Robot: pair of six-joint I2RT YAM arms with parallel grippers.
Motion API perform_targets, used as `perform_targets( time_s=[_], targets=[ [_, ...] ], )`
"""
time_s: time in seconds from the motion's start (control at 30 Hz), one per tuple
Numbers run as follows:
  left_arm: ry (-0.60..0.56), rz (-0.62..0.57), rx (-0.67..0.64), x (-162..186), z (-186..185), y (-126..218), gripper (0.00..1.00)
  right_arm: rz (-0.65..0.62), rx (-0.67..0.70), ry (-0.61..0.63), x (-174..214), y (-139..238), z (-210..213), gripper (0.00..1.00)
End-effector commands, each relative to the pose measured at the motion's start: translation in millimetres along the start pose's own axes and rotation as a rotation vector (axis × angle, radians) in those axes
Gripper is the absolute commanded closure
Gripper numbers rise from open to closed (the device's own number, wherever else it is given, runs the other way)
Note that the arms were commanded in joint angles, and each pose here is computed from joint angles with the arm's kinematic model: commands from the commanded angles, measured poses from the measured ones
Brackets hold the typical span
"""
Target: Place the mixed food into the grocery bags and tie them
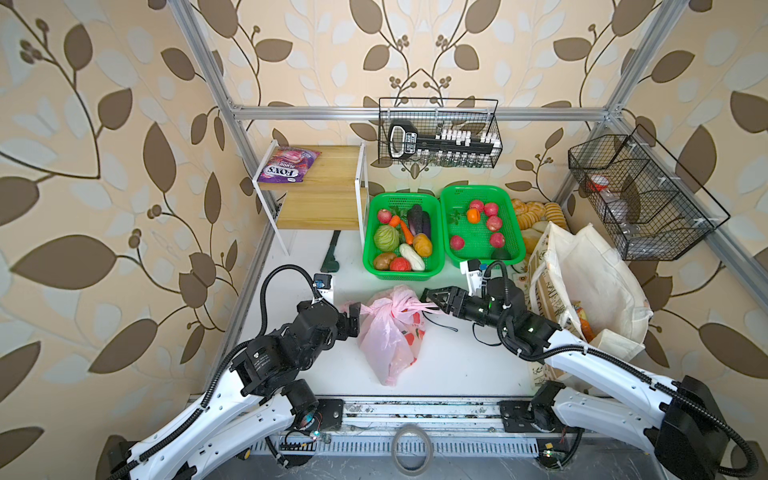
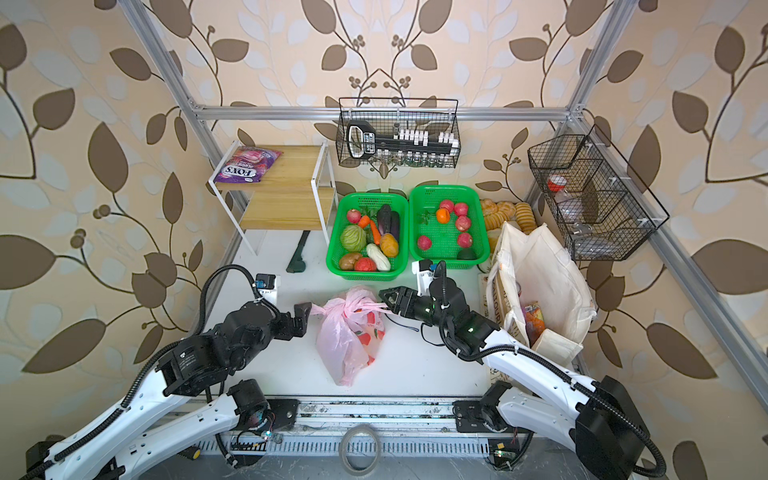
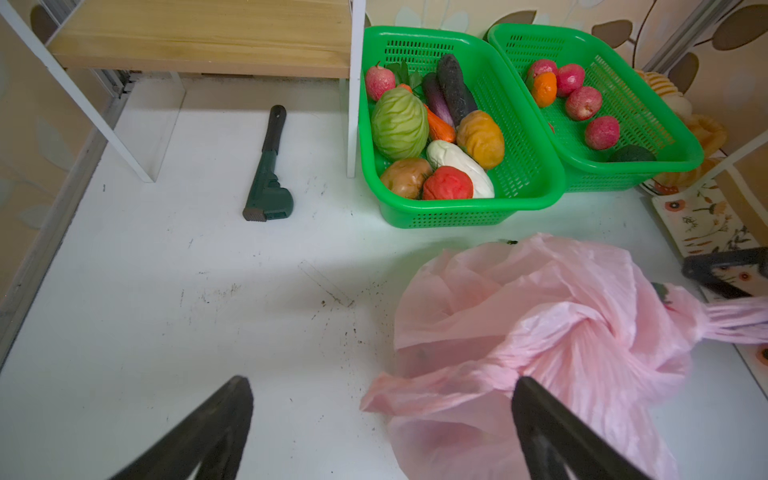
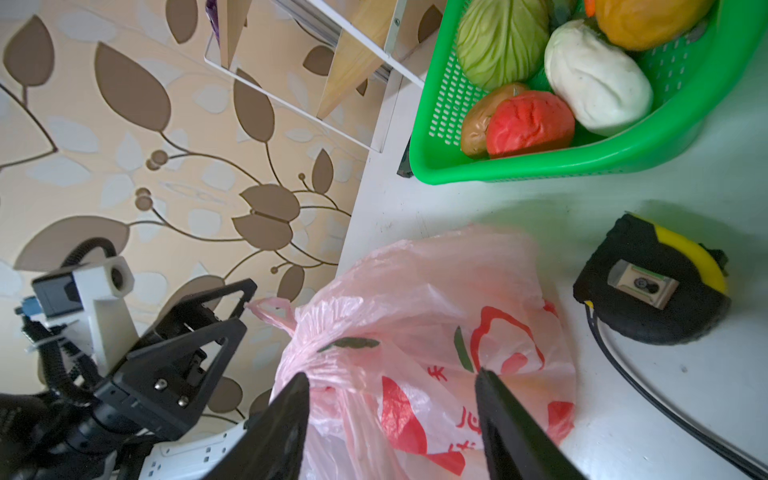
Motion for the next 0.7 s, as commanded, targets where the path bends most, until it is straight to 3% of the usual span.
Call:
perform_targets(
  time_s=[0.0,0.23,0.4,0.67],
  targets=[
    [0.008,0.020,0.073,-16.0,-3.9,6.5,0.01,0.059,-0.024,0.043,1.6,3.0,4.1,0.35],
    [0.204,0.168,0.134,-23.5,8.3,-10.7,0.01,0.069,-0.045,0.038,3.4,12.3,3.4,0.34],
    [0.352,0.180,0.322,-31.4,10.7,-17.1,0.01,0.073,-0.024,0.035,6.7,18.7,0.4,0.32],
    [0.575,0.295,0.343,-12.8,11.1,-37.4,0.01,0.077,-0.046,-0.004,12.5,17.7,0.7,0.30]
  ],
)
Point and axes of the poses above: each gripper's point midway between its finger pads, its own y axis back along the fingers, its own z axis along the line the jaws close on, x = y × z, the point moved 9 cm from there along y, back along the fingers, and after that the axes turned 7 degrees about -y, right-handed, at the moved point
